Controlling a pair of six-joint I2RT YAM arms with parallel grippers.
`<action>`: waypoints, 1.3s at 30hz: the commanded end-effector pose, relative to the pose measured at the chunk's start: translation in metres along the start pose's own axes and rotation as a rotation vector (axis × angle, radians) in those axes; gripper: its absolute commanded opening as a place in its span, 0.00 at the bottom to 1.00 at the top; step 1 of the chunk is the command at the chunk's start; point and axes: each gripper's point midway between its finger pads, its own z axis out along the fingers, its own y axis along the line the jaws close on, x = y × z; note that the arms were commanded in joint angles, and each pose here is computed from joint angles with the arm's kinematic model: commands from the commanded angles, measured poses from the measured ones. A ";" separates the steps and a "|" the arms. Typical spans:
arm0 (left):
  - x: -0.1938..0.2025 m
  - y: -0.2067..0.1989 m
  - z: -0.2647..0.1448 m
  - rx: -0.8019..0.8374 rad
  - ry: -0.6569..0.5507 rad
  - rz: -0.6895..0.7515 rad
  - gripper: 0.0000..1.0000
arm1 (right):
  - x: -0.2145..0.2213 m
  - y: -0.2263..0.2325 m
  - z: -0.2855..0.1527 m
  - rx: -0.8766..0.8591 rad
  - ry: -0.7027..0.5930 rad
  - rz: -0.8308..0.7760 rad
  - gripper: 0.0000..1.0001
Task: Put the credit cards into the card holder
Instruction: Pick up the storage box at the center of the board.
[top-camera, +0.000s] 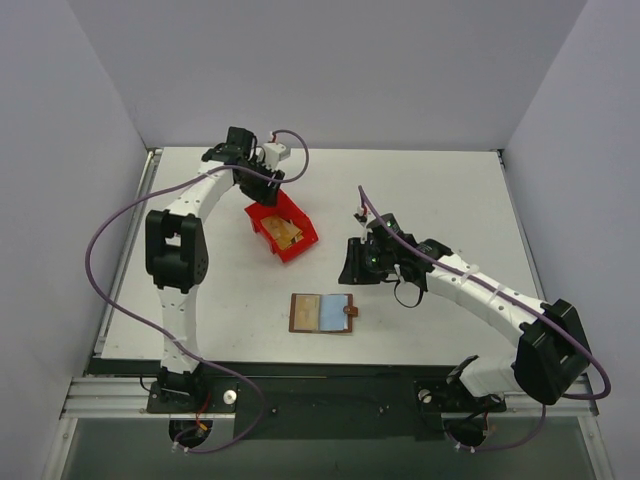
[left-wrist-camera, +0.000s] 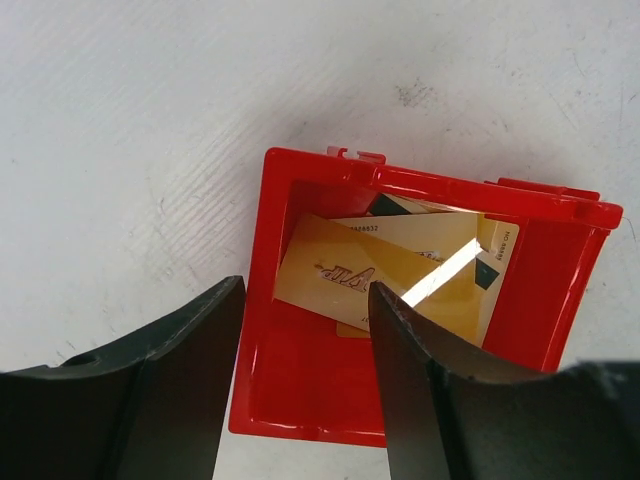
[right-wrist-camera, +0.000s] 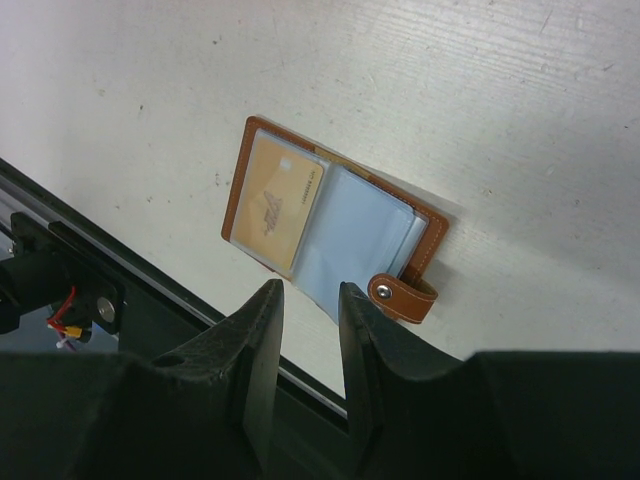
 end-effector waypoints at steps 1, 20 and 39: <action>-0.019 -0.004 -0.001 0.029 -0.038 0.060 0.62 | -0.001 0.000 -0.007 -0.008 -0.021 0.008 0.25; -0.029 0.019 0.026 -0.024 -0.045 0.067 0.55 | 0.003 -0.005 0.001 0.005 0.007 0.015 0.25; -0.033 0.025 0.037 -0.037 -0.061 0.059 0.43 | 0.004 -0.007 0.003 0.010 0.019 0.019 0.25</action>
